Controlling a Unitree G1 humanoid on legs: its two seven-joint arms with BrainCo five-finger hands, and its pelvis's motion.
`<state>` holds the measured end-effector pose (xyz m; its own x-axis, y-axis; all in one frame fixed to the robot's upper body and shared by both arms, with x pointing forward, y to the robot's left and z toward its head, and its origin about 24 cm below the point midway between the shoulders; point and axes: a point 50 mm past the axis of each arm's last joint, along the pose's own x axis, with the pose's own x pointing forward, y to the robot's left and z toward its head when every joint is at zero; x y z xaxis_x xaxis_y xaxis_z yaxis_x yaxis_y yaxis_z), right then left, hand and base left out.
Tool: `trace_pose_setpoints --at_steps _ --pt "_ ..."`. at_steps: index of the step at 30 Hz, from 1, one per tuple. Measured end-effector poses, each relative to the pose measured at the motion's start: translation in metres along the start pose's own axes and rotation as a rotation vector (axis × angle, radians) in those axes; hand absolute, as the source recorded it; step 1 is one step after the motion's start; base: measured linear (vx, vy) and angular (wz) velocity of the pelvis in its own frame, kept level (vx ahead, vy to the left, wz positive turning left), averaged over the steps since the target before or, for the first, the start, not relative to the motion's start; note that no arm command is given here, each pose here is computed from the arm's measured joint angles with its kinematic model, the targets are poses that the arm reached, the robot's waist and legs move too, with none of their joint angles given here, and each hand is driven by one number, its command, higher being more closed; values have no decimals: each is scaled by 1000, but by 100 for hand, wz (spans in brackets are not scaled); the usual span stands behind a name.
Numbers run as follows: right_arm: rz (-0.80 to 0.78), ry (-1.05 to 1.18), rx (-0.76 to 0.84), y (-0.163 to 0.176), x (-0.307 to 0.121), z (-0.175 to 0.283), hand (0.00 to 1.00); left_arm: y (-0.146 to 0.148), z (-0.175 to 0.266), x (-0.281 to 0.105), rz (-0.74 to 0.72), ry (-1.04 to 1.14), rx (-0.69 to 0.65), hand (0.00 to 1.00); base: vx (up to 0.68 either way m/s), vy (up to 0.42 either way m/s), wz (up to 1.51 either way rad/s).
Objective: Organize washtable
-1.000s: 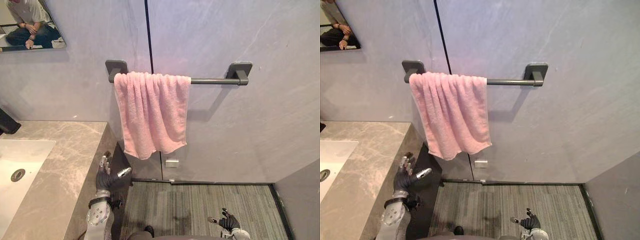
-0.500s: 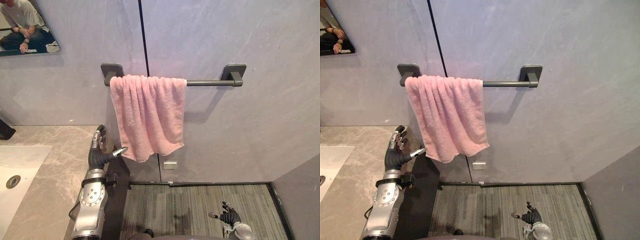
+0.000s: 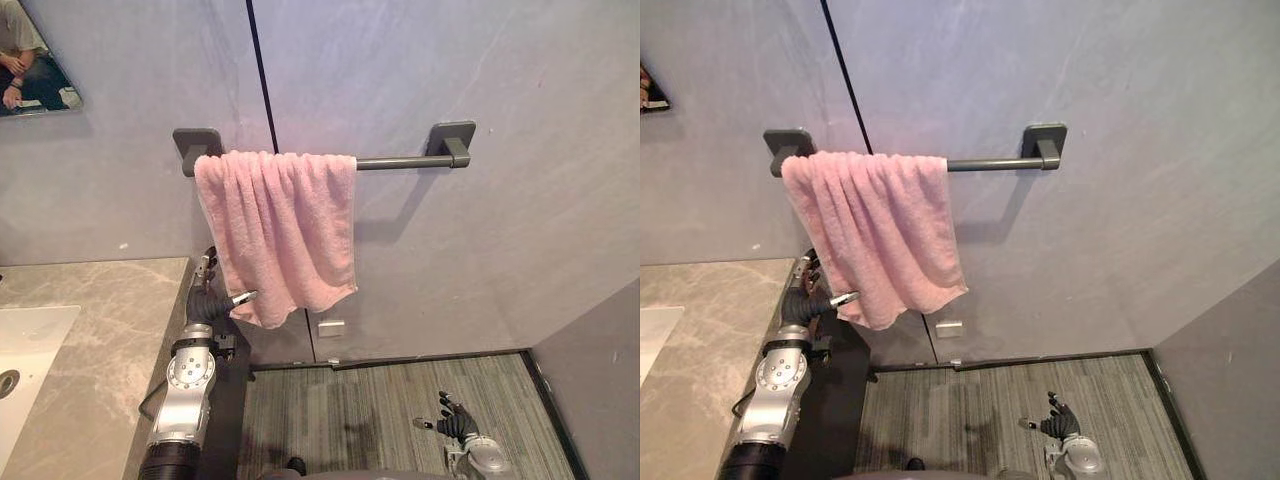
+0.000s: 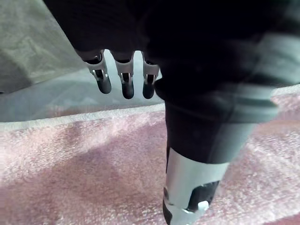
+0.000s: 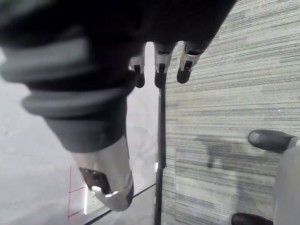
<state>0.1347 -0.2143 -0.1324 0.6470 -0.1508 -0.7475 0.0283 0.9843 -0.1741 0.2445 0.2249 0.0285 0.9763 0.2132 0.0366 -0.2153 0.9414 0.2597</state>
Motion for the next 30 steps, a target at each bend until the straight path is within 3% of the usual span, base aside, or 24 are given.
trace_pose_setpoints --at_steps 12,13,24,30 --pt "42 0 -31 6 0 0 0 2 -7 8 7 34 38 0 -3 -2 0" --pt "43 -1 -31 7 0 1 0 2 -8 8 6 39 39 100 -37 -21 -1" --pt "64 -4 -53 11 0 1 0 -10 1 21 -45 12 60 100 -3 -2 0" --pt "72 -118 -60 14 0 27 0 -6 2 23 -43 4 80 100 -20 -6 -7"
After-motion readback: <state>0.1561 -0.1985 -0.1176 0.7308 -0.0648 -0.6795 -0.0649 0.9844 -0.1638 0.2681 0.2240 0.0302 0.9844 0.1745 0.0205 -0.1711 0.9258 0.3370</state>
